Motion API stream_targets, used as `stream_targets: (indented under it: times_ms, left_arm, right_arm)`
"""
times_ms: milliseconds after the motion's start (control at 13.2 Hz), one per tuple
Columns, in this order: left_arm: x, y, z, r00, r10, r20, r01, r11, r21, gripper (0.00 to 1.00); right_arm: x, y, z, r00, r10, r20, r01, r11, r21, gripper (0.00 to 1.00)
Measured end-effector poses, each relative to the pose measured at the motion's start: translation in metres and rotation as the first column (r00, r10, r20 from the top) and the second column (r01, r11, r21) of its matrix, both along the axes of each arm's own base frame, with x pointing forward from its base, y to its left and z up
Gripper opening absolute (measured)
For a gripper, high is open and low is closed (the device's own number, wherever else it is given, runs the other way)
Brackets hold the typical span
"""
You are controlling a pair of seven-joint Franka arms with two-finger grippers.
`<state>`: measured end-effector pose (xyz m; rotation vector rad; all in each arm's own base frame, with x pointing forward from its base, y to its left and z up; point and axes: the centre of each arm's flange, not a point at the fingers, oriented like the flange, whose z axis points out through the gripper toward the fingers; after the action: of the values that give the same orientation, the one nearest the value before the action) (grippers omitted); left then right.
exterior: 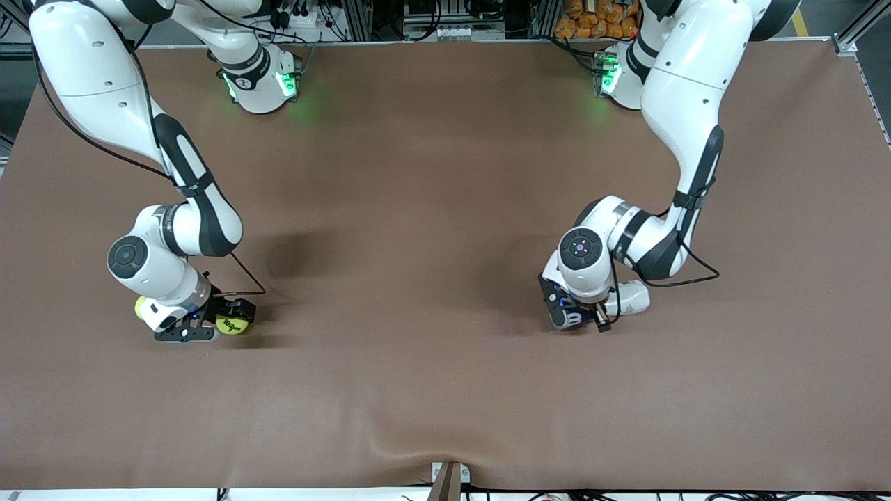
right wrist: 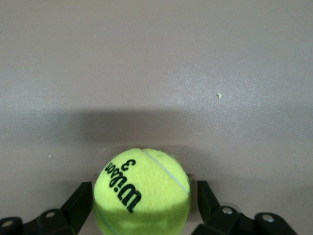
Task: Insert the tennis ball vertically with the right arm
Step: 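Stand the held can upright with the left gripper, then carry the upright can toward the table center with the left gripper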
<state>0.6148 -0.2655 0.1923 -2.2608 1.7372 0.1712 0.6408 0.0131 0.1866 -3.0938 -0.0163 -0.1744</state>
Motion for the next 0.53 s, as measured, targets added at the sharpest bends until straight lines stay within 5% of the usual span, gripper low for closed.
stream_targets:
  times_ms: [152, 304, 532]
  left_arm:
    - [-0.001, -0.013, 0.017, 0.999, 0.042, 0.0, -0.042, 0.997, -0.061, 0.64]
    - [-0.001, -0.021, 0.032, 0.995, 0.103, -0.016, -0.104, 0.985, -0.138, 0.64]
    - [0.003, -0.044, 0.058, 0.979, 0.201, -0.027, -0.202, 0.947, -0.252, 0.63]
  right_arm:
    - [0.0, 0.0, 0.0, 1.0, -0.001, 0.0, 0.001, 1.0, 0.0, 0.88]
    - [0.001, 0.0, 0.0, 1.0, -0.003, 0.003, 0.003, 1.0, 0.0, 0.68]
    - [0.003, 0.0, 0.005, 1.0, -0.001, 0.011, 0.001, 1.0, 0.0, 0.68]
